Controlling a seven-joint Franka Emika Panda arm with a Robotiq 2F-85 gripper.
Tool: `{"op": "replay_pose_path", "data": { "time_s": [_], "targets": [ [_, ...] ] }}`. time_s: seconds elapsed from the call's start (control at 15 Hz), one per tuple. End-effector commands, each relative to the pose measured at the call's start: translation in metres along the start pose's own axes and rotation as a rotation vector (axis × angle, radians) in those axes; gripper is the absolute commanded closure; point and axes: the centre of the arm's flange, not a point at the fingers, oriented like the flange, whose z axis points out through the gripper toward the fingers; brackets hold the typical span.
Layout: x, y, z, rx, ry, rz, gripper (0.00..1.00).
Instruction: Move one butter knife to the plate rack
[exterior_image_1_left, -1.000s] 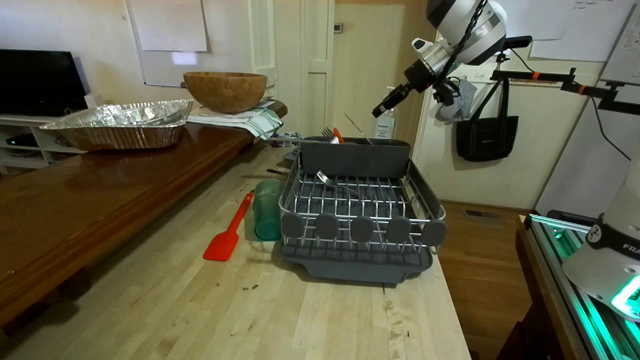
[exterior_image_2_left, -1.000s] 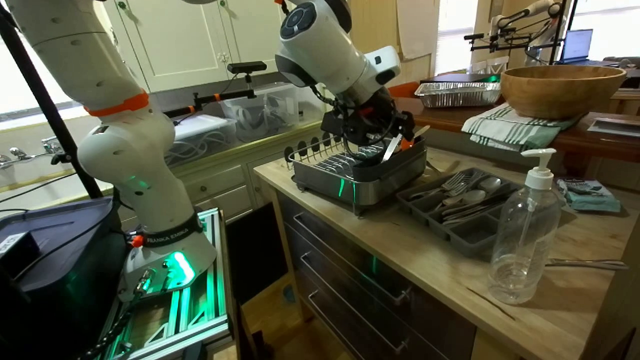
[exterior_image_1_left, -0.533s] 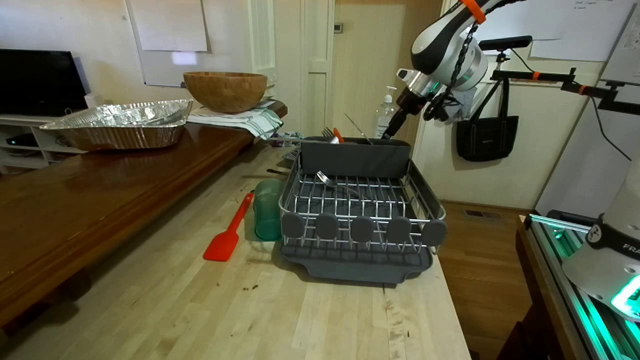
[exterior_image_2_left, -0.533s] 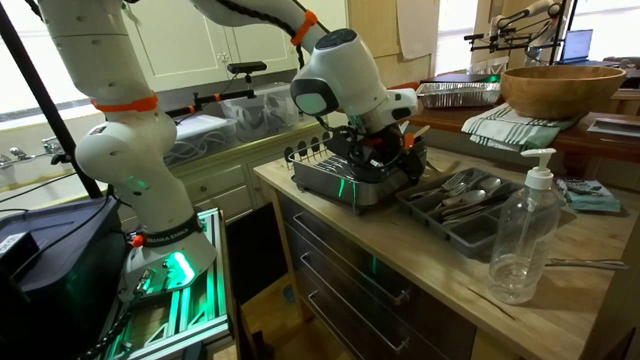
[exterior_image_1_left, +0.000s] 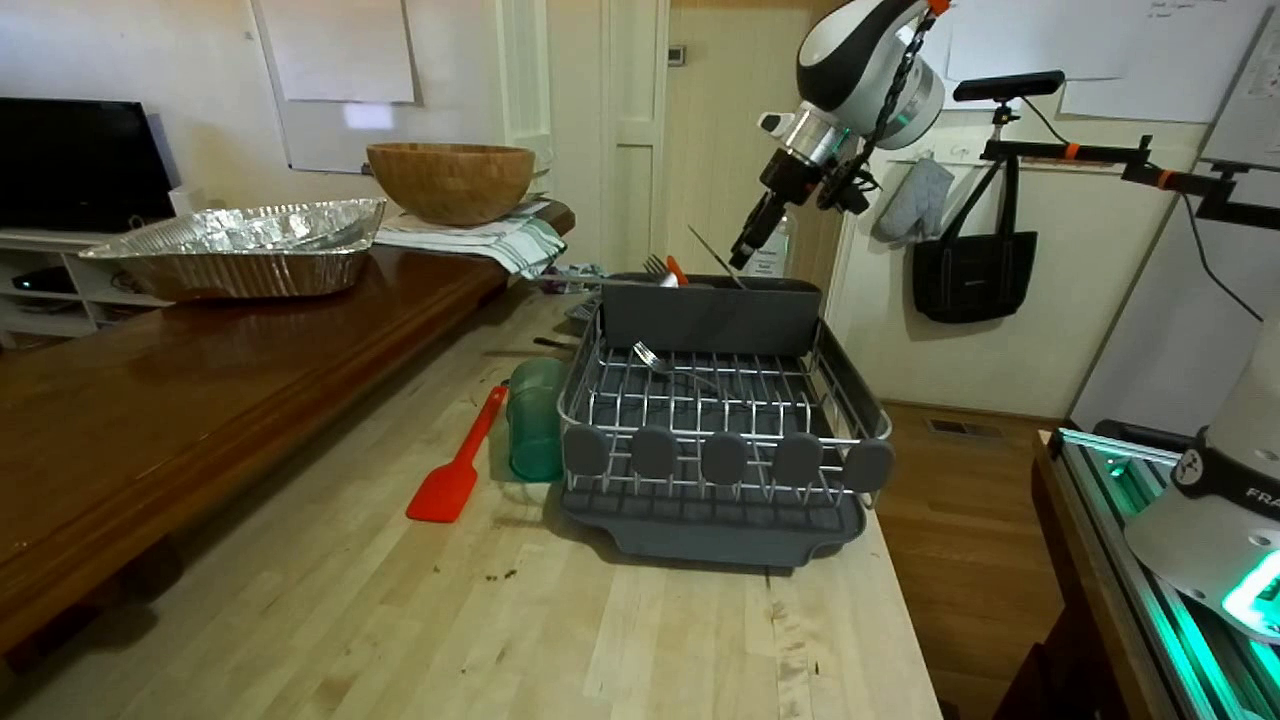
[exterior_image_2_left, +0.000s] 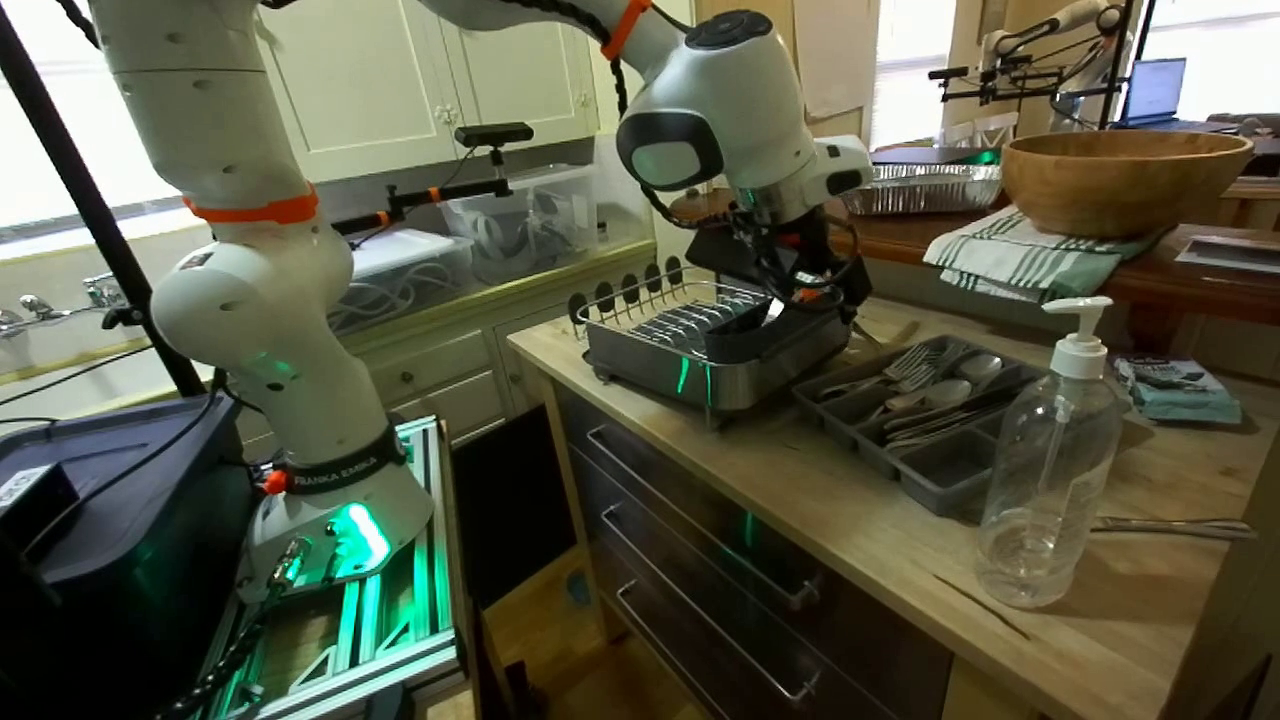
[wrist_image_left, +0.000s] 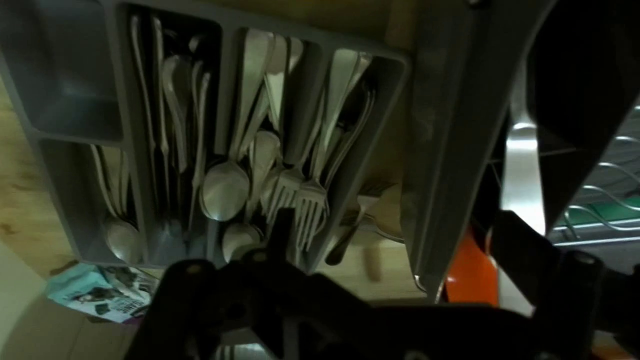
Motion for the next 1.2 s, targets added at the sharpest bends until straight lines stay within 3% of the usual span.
{"op": "replay_pose_path", "data": {
  "time_s": [0.0,0.2,0.4,0.6,0.8,0.93,1.07,1.13],
  "targets": [
    [0.018,-0.012,0.003,0.111,-0.001,-0.135,0.0],
    [0.026,-0.022,0.004,0.147,-0.027,-0.177,0.0],
    [0.019,-0.02,-0.002,0.12,-0.03,-0.129,0.0],
    [-0.005,-0.007,-0.017,0.114,0.045,-0.105,0.0],
    [-0.022,0.0,-0.043,0.078,0.216,-0.133,0.0],
    [-0.035,0.008,-0.061,0.05,0.283,-0.053,0.0],
    [-0.047,0.016,-0.074,-0.01,0.25,0.061,0.0],
    [-0.026,0.022,-0.062,0.031,0.245,-0.009,0.0]
  ]
}}
